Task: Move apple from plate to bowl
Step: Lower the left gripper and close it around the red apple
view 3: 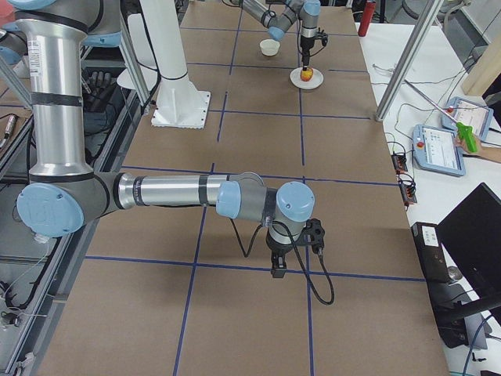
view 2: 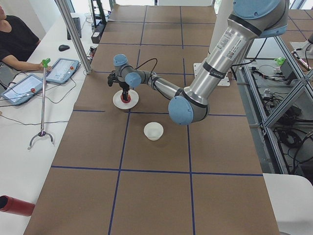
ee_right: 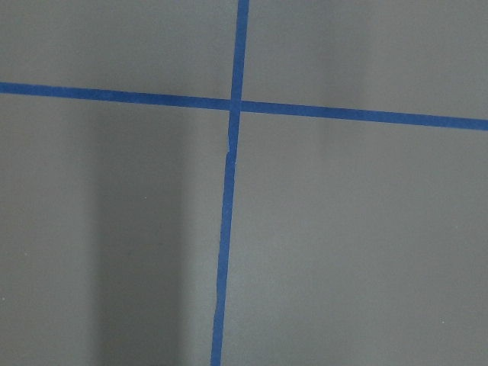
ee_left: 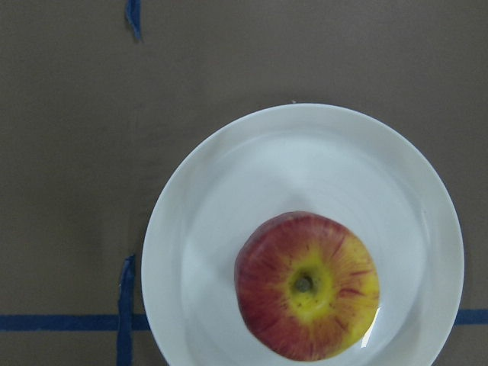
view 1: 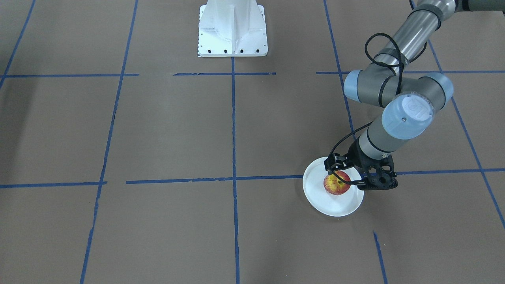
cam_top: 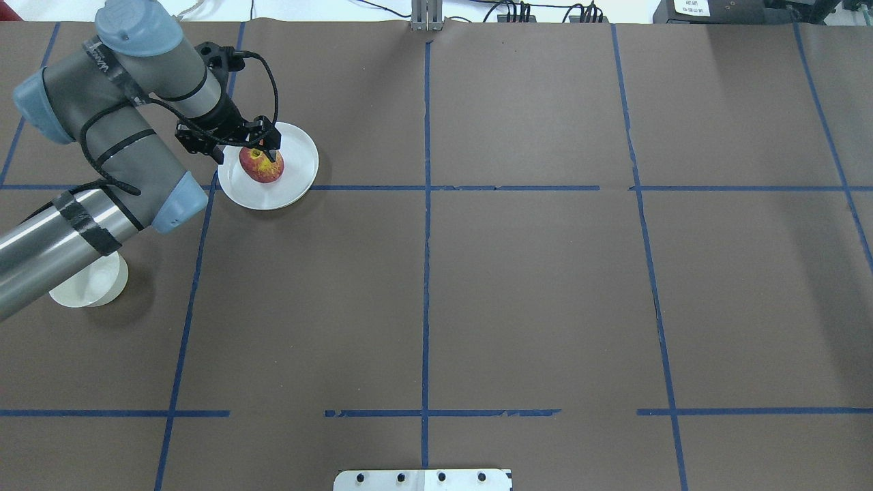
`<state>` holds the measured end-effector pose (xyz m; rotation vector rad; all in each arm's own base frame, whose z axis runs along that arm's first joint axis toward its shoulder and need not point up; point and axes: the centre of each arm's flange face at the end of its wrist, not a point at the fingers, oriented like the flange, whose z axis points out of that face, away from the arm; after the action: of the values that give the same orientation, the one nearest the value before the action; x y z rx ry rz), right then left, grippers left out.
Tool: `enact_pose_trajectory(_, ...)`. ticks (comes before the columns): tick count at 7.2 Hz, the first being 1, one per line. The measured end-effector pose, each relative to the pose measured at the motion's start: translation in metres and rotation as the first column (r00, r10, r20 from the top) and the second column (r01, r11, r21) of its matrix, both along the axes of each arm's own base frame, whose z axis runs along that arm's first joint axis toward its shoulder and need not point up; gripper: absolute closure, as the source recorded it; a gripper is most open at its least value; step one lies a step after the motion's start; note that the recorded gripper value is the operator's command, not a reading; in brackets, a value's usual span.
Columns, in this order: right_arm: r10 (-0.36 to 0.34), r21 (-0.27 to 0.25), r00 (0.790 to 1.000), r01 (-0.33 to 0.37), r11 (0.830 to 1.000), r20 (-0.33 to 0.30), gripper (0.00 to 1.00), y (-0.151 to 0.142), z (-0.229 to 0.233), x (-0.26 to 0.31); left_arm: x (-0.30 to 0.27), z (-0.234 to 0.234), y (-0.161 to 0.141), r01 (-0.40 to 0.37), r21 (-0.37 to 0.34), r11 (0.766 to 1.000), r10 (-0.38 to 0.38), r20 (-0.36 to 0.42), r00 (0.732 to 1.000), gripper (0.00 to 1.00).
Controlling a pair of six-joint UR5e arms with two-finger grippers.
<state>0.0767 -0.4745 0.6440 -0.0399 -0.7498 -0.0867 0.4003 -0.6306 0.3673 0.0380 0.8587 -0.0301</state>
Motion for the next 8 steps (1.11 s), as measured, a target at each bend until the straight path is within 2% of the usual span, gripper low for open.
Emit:
enact_pose_trajectory(4,0.0,-0.001,1.0,0.0,1.0,0.0,0.0,0.0,0.0,0.0,0.019,0.011,-0.023,0.047,0.014,0.999,-0.047,0.017,0.999,0.0)
enact_pose_trajectory(7,0.0,-0.001,1.0,0.0,1.0,0.0,0.0,0.0,0.0,0.0,0.034,0.017,-0.016,0.032,0.018,0.999,-0.033,0.022,0.999,0.0)
enact_pose_trajectory(8,0.0,0.0,1.0,0.0,1.0,0.0,0.0,0.0,0.0,0.0,0.038,0.018,-0.013,0.025,0.017,1.0,-0.025,0.023,0.999,0.05)
